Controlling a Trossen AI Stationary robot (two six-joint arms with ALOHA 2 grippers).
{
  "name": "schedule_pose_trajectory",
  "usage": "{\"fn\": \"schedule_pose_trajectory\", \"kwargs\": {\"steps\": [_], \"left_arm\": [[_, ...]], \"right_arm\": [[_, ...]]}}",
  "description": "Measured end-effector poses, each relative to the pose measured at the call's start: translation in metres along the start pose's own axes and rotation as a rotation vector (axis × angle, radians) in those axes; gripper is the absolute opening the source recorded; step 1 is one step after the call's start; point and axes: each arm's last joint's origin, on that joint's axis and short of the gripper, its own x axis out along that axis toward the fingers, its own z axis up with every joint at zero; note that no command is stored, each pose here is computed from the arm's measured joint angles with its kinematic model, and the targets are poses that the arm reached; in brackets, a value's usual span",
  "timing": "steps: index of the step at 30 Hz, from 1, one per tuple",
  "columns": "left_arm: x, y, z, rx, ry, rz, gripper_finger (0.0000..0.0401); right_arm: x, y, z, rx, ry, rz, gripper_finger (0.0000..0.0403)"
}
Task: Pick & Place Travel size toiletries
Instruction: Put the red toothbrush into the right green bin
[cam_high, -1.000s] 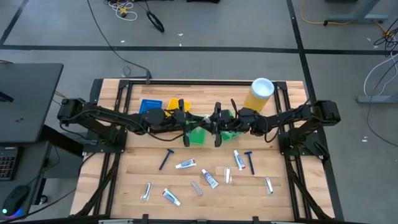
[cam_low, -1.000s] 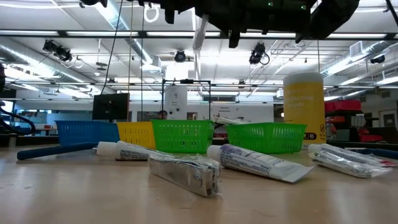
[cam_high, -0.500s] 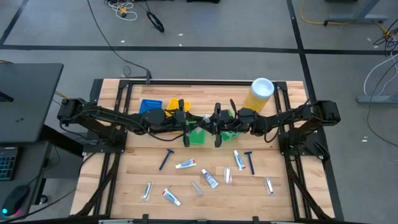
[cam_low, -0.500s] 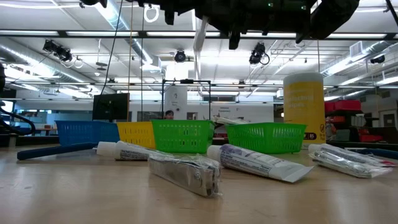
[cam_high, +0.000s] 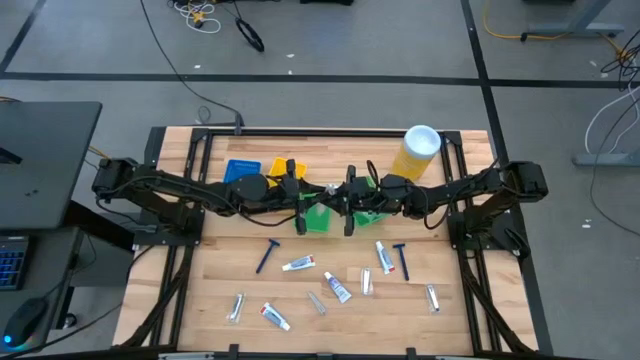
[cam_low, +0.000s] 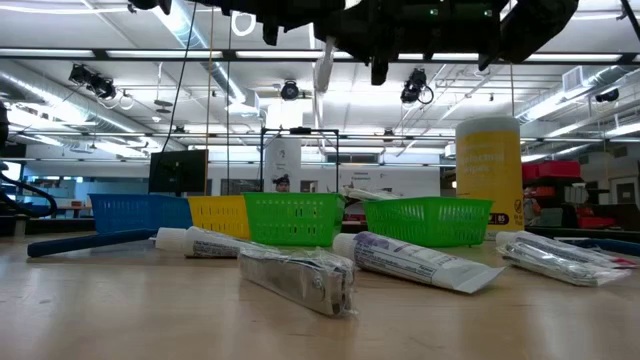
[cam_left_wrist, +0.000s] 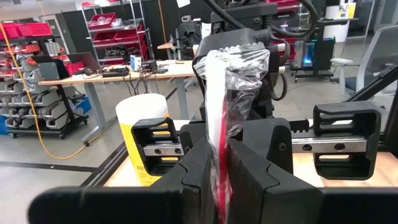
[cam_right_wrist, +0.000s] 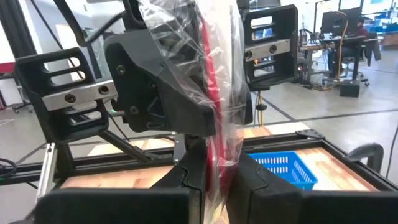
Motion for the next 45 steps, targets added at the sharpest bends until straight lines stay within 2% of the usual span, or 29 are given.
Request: {"fn": "schedule_pose_trajectory", "kwargs": {"steps": [8,17,20,24,29,33,35,39,45], "left_arm": [[0.000,0.001,-0.008,0.011,0.085,0.069,0.0065],[-0.001,0.002,-0.011,-0.003,0.116,0.080,0.0126],[-0.001,0.002,-0.014,0.004,0.144,0.106,0.0144],[-0.002,0.004,-0.020,0.002,0.208,0.160,0.0161],[-0.005,0.004,-0.029,-0.014,0.292,0.171,0.0166],[-0.005,0.004,-0.031,-0.023,0.311,0.173,0.0166],[-0.005,0.004,-0.031,-0.023,0.310,0.173,0.0166],[-0.005,0.004,-0.030,-0.022,0.302,0.177,0.0166],[-0.005,0.004,-0.029,-0.032,0.294,0.178,0.0166]], "right_arm": [[-0.003,-0.002,-0.003,-0.005,0.072,-0.036,0.0036],[-0.006,-0.004,-0.013,0.015,0.198,-0.085,0.0036],[-0.008,-0.006,-0.017,0.018,0.245,-0.146,0.0036],[-0.017,-0.011,-0.024,0.000,0.377,-0.284,0.0036],[-0.039,-0.016,-0.032,0.036,0.581,-0.447,0.0036],[-0.058,-0.018,-0.032,0.086,0.712,-0.506,0.0036],[-0.064,-0.018,-0.032,0.121,0.759,-0.498,0.0036],[-0.066,-0.021,-0.032,0.181,0.761,-0.518,0.0036],[-0.058,-0.033,-0.040,0.195,0.768,-0.530,0.0036]]}}
